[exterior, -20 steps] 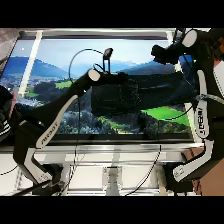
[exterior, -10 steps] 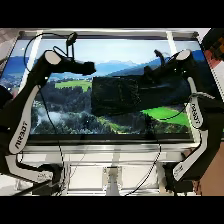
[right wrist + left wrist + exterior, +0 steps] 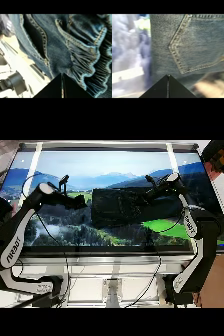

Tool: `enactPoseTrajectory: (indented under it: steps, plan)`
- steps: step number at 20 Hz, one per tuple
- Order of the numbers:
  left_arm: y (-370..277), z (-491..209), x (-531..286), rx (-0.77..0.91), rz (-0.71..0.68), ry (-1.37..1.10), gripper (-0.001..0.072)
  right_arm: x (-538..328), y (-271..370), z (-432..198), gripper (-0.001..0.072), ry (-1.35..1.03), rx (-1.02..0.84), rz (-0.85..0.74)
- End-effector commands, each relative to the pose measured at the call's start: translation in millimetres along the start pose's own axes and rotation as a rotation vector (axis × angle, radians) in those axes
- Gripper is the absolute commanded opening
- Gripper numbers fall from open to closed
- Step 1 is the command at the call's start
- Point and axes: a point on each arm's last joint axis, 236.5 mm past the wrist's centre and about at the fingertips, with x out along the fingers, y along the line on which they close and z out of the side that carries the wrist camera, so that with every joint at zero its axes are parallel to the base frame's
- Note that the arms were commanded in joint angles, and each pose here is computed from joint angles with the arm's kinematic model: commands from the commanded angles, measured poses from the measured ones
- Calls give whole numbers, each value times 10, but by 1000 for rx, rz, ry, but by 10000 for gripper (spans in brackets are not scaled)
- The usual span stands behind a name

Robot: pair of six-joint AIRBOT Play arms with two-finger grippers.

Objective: Fold the clothes and pants, and hang the long-sleeved shirts on hangers.

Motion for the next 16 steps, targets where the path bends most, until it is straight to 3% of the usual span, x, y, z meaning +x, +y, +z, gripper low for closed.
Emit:
enactPoseTrajectory:
  steps: [1,2,3,8,16]
  plan:
    - [27,-44,81,-122,-117,-23,243,14,100,-18,12,9,-11,48]
    - [33,-56,112,-129,-119,-18,514,10,169,-2,12,2,-13,77]
    - [37,-74,154,-132,-120,-10,548,4,234,12,12,-5,-27,105]
    - [236,-86,335,-168,-92,0,547,-38,432,34,13,-21,-56,181]
    - [208,86,552,-216,-208,-33,537,-187,655,57,13,-57,-131,207]
